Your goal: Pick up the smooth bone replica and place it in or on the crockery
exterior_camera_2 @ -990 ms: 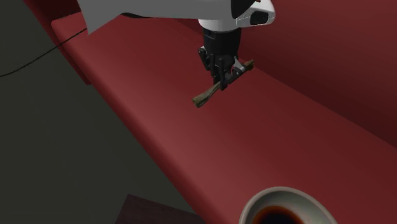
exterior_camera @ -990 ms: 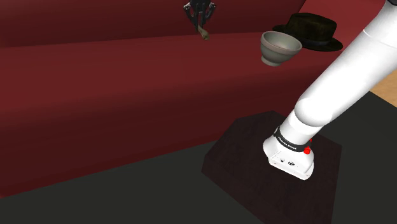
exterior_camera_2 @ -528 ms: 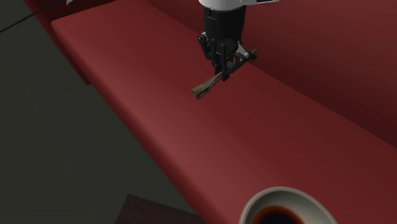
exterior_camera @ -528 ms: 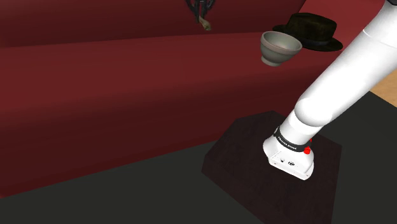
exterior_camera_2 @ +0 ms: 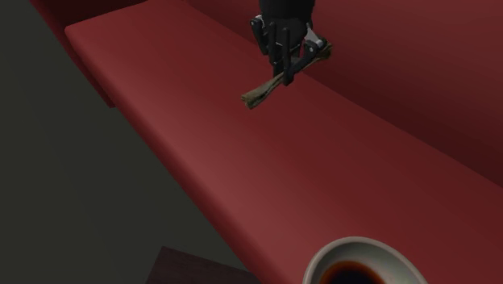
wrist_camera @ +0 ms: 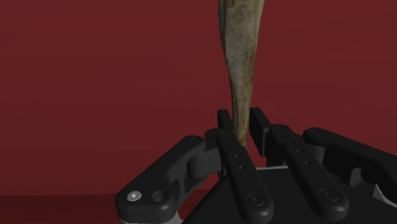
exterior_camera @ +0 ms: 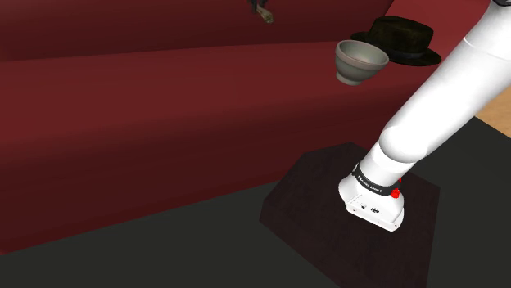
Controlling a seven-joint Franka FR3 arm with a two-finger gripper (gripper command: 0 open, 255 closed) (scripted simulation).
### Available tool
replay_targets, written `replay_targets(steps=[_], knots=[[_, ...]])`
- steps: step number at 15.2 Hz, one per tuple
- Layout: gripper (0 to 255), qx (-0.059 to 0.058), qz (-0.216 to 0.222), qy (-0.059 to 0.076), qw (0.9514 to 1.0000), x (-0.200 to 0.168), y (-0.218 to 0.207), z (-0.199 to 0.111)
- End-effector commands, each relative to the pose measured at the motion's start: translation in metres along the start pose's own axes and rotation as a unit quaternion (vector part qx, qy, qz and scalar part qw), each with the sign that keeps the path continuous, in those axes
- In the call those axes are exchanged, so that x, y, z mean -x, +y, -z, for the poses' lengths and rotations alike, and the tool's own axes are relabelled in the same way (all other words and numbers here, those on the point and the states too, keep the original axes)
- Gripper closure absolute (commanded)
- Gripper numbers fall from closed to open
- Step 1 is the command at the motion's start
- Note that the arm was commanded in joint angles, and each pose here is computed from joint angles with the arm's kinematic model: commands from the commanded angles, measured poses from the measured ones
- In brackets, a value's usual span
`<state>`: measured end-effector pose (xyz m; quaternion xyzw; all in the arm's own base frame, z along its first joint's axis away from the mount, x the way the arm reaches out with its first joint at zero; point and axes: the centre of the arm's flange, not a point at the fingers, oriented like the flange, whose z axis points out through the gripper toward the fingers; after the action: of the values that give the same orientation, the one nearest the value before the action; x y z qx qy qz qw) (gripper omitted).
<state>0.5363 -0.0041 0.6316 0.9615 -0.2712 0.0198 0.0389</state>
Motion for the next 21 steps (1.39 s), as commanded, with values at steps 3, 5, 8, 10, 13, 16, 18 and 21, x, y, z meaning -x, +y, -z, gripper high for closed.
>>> replay_targets(steps=[3, 5, 8, 10, 13, 16, 18, 21], knots=[[255, 0.000, 0.000, 0.000, 1.0000, 0.006, 0.013, 0.016], [255, 0.000, 0.000, 0.000, 1.0000, 0.020, 0.036, 0.016], [255, 0.000, 0.000, 0.000, 1.0000, 0.040, 0.070, 0.016], [255, 0.000, 0.000, 0.000, 1.0000, 0.054, 0.093, 0.015], [255, 0.000, 0.000, 0.000, 1.0000, 0.074, 0.127, 0.015], [255, 0.000, 0.000, 0.000, 1.0000, 0.095, 0.161, 0.015], [255, 0.000, 0.000, 0.000, 1.0000, 0.108, 0.183, 0.015], [255, 0.000, 0.000, 0.000, 1.0000, 0.129, 0.217, 0.014]])
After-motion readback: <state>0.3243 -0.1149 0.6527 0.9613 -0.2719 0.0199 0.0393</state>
